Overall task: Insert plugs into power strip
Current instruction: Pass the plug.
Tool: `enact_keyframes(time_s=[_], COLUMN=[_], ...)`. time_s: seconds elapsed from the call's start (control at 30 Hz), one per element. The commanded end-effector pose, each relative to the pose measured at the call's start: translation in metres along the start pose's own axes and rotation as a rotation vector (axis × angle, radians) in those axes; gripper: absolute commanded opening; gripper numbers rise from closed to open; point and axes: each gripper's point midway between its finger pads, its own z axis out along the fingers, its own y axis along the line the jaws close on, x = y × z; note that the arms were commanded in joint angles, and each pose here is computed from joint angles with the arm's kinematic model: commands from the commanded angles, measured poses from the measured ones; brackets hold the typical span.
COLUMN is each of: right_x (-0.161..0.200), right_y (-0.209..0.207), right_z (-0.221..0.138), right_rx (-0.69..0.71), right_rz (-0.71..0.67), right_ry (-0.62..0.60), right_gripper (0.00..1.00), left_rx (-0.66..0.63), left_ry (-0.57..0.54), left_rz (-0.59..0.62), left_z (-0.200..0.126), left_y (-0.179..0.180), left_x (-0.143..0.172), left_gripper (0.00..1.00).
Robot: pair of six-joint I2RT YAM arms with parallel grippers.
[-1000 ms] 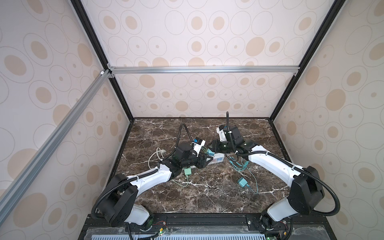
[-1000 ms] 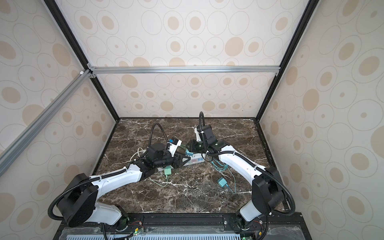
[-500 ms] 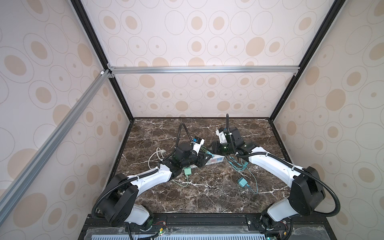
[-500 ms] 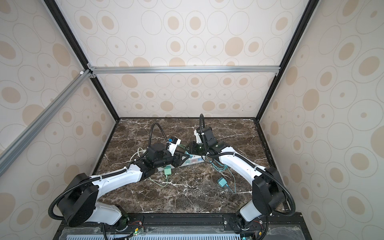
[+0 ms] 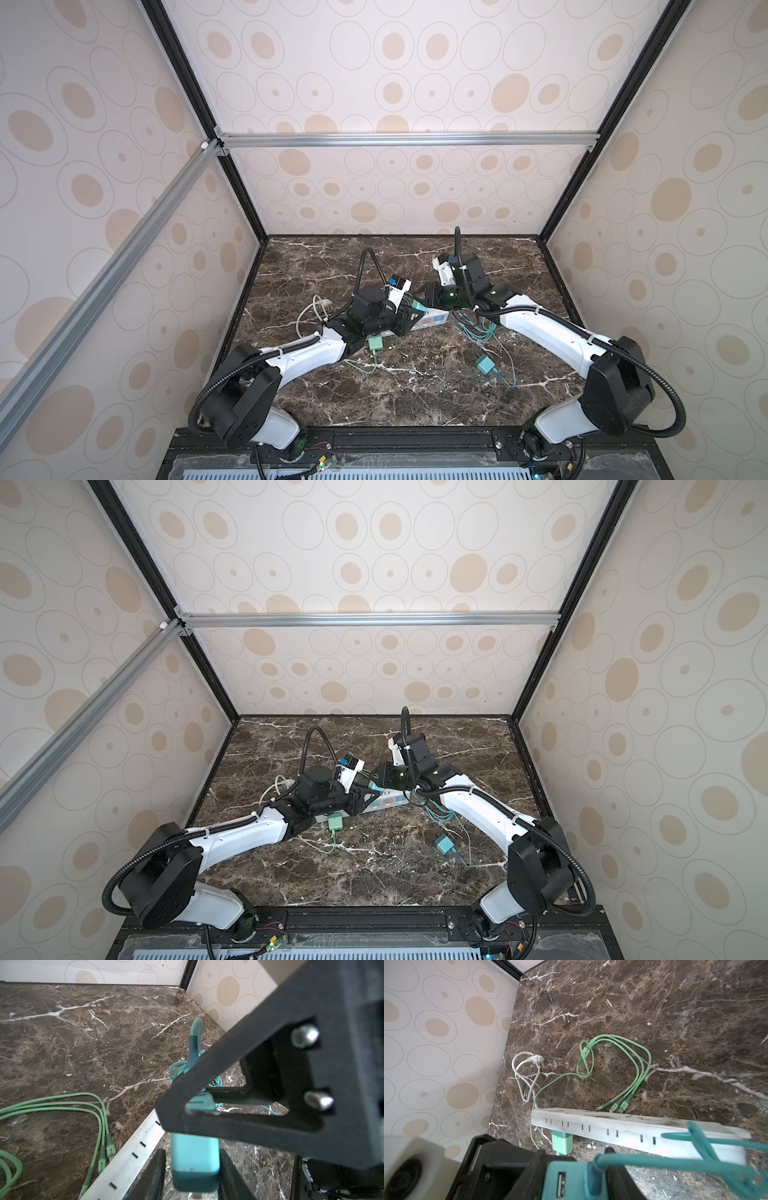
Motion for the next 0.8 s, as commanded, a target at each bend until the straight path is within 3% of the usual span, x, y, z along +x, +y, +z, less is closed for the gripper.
enact_keyframes(time_s=[0.0, 0.13, 0.37, 0.53, 0.63, 0.77], right_x=[-0.001, 0.000, 0.000, -0.006, 0.000, 0.023], right_y=[0.011, 0.011, -0.003, -0.016, -0.021, -0.038], right_z=[-0.009, -0.009, -0.034, -0.068, -0.076, -0.061], right_rx=[-0.043, -0.045, 0.002, 0.035, 0.050, 0.063], right_rz=[0.001, -0.009, -0.090, -0.152, -0.220, -0.257], right_ry=[-0.012, -0.005, -0.026, -0.096, -0.082, 0.001], right_gripper=[0.25, 0.27, 0.58, 0.67, 0.62, 0.46], left_rx=[0.023, 0.027, 0.021, 0.008, 0.001, -0.023], left_ry=[-0.041, -0.031, -0.032, -0.023, -0.011, -0.026], left_rz=[0.031, 0.013, -0.009, -0.029, -0.037, -0.058], left_z=[0.001, 0.003, 0.004, 0.009, 0.013, 0.014], left_y=[-0.009, -0.008, -0.006, 0.000, 0.006, 0.021], left_x=[-0.017, -0.013, -0.013, -0.014, -0.014, -0.032], left_gripper=[0.31, 0.25, 0.17, 0.15, 0.15, 0.13])
